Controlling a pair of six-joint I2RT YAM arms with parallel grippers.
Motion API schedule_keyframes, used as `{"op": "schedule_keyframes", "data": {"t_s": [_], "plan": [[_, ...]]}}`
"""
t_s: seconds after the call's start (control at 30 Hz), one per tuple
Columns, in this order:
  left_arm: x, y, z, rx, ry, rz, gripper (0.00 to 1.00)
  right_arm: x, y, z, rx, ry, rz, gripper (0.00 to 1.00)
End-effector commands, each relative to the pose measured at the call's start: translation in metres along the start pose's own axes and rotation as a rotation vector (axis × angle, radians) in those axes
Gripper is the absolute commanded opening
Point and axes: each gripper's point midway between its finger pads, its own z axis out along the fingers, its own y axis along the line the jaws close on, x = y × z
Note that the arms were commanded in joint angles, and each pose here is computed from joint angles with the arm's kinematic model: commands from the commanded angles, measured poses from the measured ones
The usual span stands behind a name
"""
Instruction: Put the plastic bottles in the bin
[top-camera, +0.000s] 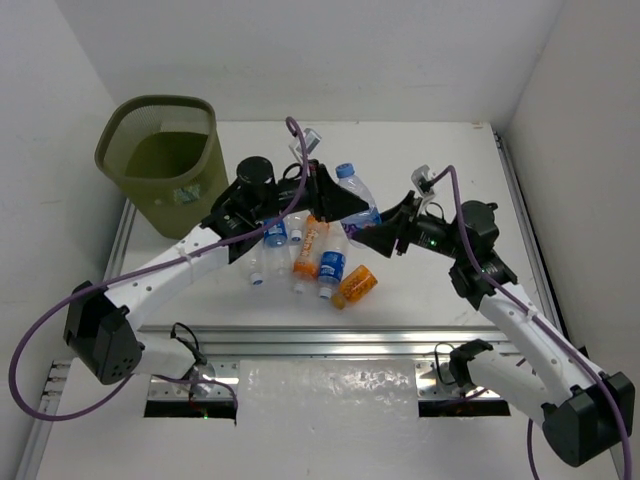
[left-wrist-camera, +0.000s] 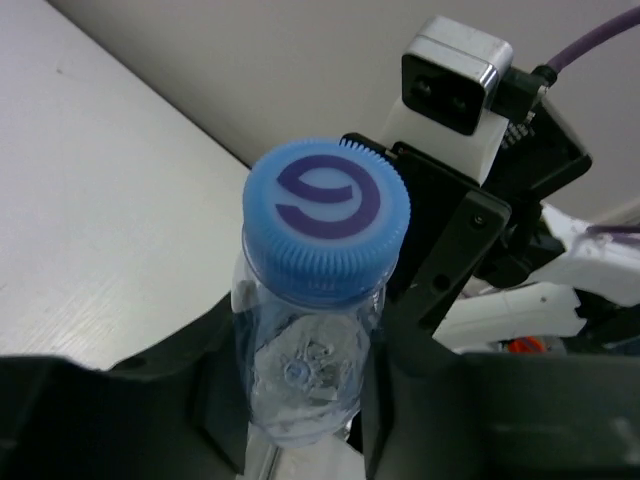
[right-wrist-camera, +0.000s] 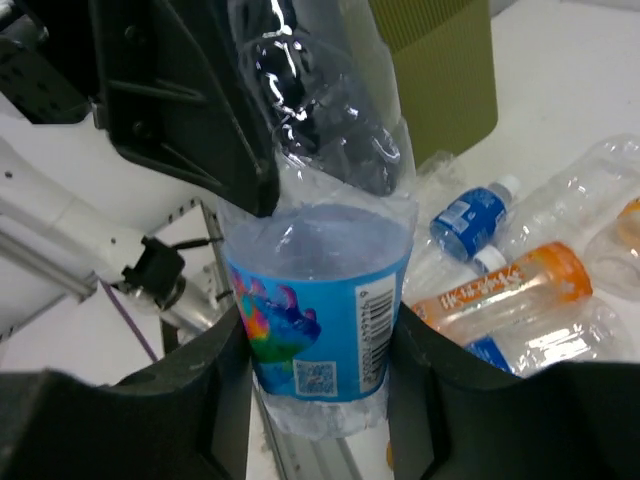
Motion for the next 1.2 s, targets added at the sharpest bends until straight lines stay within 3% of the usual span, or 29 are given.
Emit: {"op": "schedule_keyframes", "data": {"t_s": [0.0,0.03,0.1,0.13,0.2,0.23,0.27,0.33,0.43,0.47,0.57,0.67,0.7,0.73,0.77,0.87,1.0,1.17], "plan": [[-0.018,-0.022,0.009,0.105,-0.066,0.066,0.0,-0.027,0.031,-0.001,-0.123,-0.066,-0.051,0.48],[-0.016,-0.015,0.008,0.063,-0.055,0.057,0.0,-0.026,0.03,-0.002,-0.11,-0.071,-0.044,0.6],[-0.034,-0.012,0.003,-0.026,-0.097,0.079,0.0,-0.021,0.021,-0.005,-0.052,-0.066,-0.026,0.99],[-0.045,-0.005,-0.002,-0.103,-0.124,0.113,0.0,-0.024,0.019,-0.008,-0.015,-0.075,-0.029,0.99],[-0.082,0.022,-0.03,-0.415,-0.22,0.105,0.0,-0.02,-0.02,-0.017,0.238,-0.062,0.05,0.99],[-0.093,0.058,-0.063,-0.694,-0.268,0.103,0.0,-0.017,-0.033,-0.021,0.329,-0.053,0.083,0.99],[-0.129,0.048,-0.086,-0.79,-0.369,0.127,0.0,0.003,-0.06,-0.036,0.507,0.006,0.145,0.99],[-0.166,0.063,-0.149,-1.073,-0.5,0.137,0.0,0.009,-0.076,-0.046,0.632,0.055,0.185,0.99],[-0.204,0.098,-0.225,-1.232,-0.606,0.084,0.0,0.028,-0.082,-0.055,0.686,0.157,0.201,0.99],[-0.222,0.11,-0.266,-1.325,-0.681,0.071,0.0,0.031,-0.082,-0.055,0.685,0.164,0.204,0.99],[-0.242,0.128,-0.334,-1.529,-0.769,0.042,0.0,0.04,-0.085,-0.059,0.708,0.184,0.23,0.99],[-0.241,0.16,-0.379,-1.697,-0.762,-0.004,0.13,0.057,-0.087,-0.059,0.743,0.217,0.332,0.99],[-0.238,0.17,-0.386,-1.722,-0.748,-0.021,0.32,0.066,-0.089,-0.06,0.784,0.23,0.342,0.99],[-0.231,0.189,-0.385,-1.727,-0.704,-0.046,0.45,0.074,-0.09,-0.06,0.828,0.223,0.399,0.99],[-0.226,0.198,-0.394,-1.747,-0.698,-0.066,0.71,0.089,-0.081,-0.053,0.821,0.255,0.396,0.99],[-0.211,0.223,-0.393,-1.749,-0.649,-0.106,0.99,0.104,-0.082,-0.047,0.926,0.242,0.428,0.99],[-0.208,0.22,-0.386,-1.711,-0.61,-0.09,1.0,0.128,-0.079,-0.031,0.98,0.223,0.511,0.99],[-0.201,0.189,-0.373,-1.668,-0.558,-0.019,1.0,0.15,-0.089,-0.019,1.087,0.268,0.462,0.99]]}}
